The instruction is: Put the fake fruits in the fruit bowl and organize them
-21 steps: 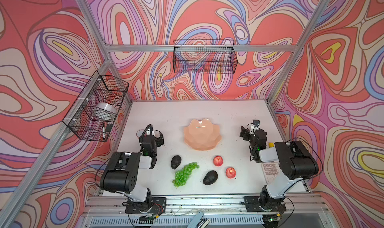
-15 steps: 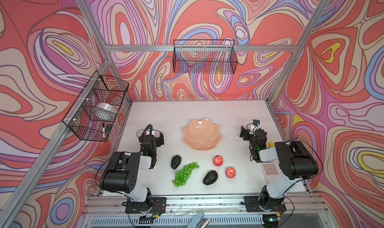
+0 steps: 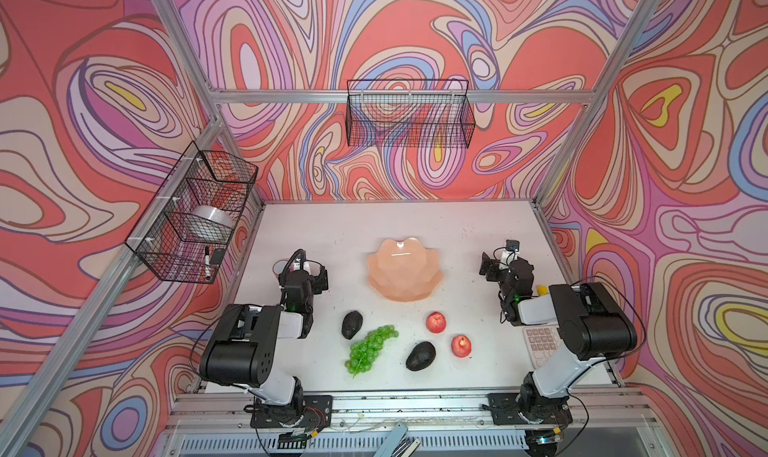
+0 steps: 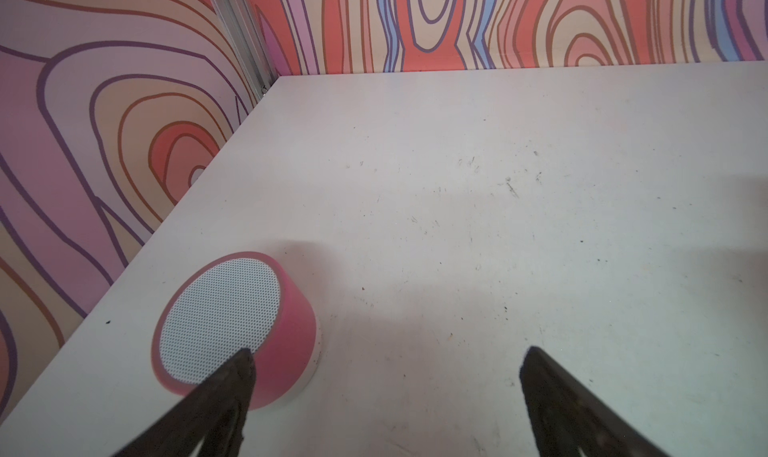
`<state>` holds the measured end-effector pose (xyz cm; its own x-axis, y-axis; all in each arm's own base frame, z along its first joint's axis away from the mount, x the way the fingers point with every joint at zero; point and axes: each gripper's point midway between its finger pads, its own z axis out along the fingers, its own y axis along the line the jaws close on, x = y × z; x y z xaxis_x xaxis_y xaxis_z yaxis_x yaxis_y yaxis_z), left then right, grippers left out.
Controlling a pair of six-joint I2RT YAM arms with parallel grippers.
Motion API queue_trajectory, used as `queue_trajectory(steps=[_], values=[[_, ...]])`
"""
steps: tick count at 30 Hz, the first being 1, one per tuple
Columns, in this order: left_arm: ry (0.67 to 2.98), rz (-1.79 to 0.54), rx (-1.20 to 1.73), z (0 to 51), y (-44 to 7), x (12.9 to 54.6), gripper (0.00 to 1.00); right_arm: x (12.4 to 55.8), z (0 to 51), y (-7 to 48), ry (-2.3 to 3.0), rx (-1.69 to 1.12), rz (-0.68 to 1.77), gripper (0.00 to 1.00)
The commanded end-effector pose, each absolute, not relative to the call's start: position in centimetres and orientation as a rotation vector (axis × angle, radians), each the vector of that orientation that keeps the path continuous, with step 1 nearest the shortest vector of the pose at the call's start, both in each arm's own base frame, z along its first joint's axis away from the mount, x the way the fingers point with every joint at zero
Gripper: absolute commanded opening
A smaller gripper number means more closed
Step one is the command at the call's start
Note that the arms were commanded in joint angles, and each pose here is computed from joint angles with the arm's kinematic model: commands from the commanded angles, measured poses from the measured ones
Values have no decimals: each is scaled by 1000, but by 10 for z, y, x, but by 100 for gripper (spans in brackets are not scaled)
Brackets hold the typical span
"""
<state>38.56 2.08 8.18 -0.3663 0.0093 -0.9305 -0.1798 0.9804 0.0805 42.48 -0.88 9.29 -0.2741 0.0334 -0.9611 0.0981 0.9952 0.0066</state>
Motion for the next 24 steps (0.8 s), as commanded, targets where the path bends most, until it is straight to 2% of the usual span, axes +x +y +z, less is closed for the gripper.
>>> queue_trajectory(steps=[1, 9, 12, 15, 19, 22, 24], values=[[1915, 186, -134, 90, 22, 390, 100, 427, 93, -12, 1848, 115, -68, 98], [1913, 188, -134, 90, 22, 389, 100, 427, 94, -12, 1844, 115, -69, 98], [1875, 194, -137, 104, 23, 383, 100, 425, 101, -19, 1822, 150, -101, 98], [1875, 242, -248, 147, 36, 372, 100, 420, 146, -31, 1815, 244, -175, 98], [1834, 142, -278, 239, 29, 369, 100, 417, 219, -3, 1829, 353, 145, 98], [1795, 48, -229, 274, 15, 363, 100, 400, 211, 3, 1900, 526, 301, 98], [1829, -6, -175, 284, 4, 363, 100, 394, 203, 20, 1939, 437, 374, 98]])
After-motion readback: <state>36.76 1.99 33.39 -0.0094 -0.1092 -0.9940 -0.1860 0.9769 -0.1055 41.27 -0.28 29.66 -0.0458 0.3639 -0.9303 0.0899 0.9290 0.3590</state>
